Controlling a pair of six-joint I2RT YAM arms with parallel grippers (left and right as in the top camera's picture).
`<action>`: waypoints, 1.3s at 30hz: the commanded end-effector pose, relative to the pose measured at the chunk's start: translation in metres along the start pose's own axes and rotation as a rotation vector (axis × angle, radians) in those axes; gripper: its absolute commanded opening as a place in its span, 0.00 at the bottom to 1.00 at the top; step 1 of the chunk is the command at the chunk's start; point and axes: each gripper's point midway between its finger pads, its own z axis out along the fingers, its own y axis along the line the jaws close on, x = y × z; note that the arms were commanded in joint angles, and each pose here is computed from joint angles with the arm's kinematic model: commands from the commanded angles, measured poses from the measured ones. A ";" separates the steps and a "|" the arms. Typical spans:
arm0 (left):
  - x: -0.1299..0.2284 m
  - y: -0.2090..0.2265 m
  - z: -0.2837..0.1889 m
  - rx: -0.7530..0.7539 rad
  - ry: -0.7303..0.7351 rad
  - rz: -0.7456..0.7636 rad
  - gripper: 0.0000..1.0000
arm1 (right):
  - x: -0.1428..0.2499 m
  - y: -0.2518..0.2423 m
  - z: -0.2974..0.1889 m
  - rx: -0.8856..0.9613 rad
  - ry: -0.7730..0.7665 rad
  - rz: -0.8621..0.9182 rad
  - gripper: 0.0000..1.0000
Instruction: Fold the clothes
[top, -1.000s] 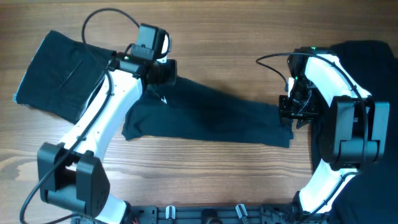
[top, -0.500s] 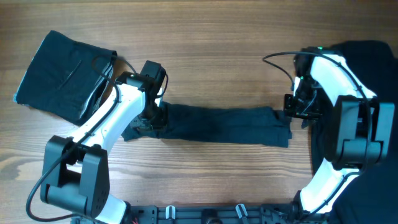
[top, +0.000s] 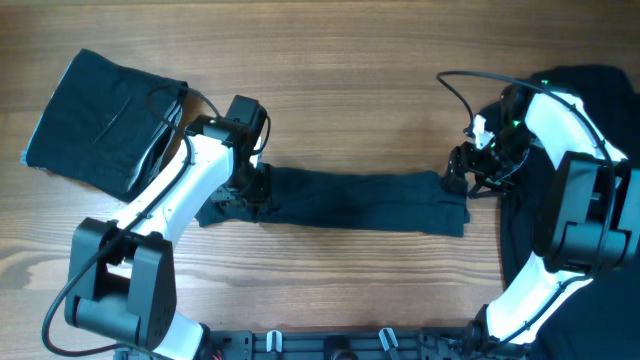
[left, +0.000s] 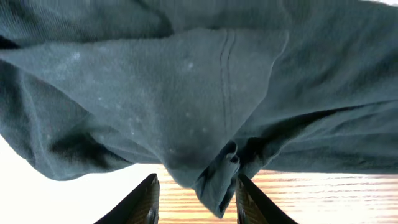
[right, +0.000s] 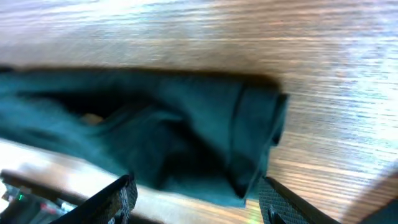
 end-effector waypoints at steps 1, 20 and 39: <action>-0.011 -0.002 -0.008 0.009 -0.043 -0.019 0.41 | 0.009 -0.017 0.018 0.063 0.025 0.083 0.68; -0.039 0.027 -0.059 0.140 -0.187 -0.225 0.53 | -0.021 0.057 -0.034 0.021 -0.215 -0.107 0.04; -0.039 0.022 -0.059 0.173 -0.181 -0.221 0.63 | 0.032 0.260 0.045 -0.064 -0.230 -0.560 0.42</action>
